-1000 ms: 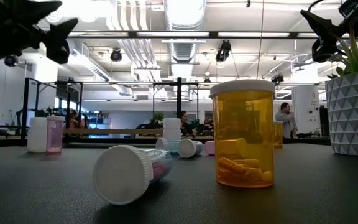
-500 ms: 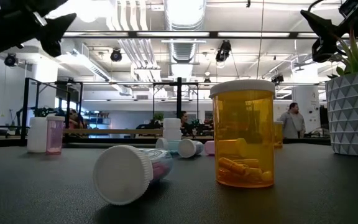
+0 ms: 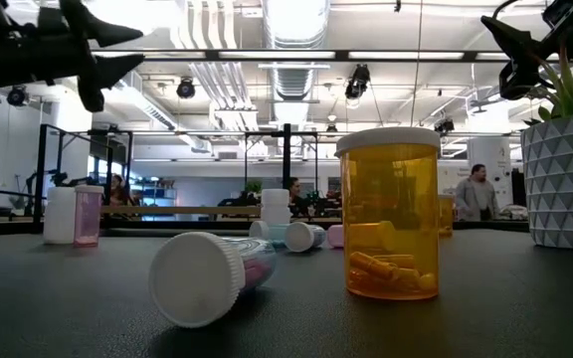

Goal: Pick and place medicine bottles onto shelf by color
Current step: Put the top left white pill bottle into the shelf

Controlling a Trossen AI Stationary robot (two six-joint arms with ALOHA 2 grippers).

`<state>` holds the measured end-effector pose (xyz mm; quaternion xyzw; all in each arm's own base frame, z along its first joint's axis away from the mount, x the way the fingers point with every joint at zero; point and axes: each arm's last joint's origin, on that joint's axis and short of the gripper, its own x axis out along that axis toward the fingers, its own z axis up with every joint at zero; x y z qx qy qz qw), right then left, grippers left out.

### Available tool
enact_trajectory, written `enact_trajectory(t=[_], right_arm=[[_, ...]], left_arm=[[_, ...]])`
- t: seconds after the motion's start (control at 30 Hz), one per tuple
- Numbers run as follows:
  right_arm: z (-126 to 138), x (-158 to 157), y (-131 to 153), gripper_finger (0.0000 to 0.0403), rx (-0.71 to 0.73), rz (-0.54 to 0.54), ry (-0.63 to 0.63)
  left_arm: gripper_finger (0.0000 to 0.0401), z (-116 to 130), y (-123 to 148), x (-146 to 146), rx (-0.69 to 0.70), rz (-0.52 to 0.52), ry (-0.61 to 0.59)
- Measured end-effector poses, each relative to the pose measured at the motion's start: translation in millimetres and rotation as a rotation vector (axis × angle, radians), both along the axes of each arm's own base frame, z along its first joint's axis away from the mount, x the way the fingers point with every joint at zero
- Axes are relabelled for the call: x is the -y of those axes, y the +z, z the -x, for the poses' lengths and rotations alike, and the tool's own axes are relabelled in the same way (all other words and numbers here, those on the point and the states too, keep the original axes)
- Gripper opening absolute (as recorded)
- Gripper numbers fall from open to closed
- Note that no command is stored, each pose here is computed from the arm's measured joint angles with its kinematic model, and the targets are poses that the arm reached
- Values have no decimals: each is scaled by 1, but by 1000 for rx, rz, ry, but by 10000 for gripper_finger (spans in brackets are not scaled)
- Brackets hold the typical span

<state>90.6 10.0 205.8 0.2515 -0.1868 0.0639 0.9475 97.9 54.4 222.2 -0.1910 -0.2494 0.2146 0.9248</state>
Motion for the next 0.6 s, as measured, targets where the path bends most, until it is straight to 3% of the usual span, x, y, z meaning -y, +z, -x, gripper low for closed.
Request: enact_trajectory(t=[0.17,0.6], right_arm=[[0,0,0,212,0,0,0],[0,0,0,212,0,0,0]], left_arm=[[196,-9,6,-7,61,191,8],[196,-49,17,-29,98,538,-43]])
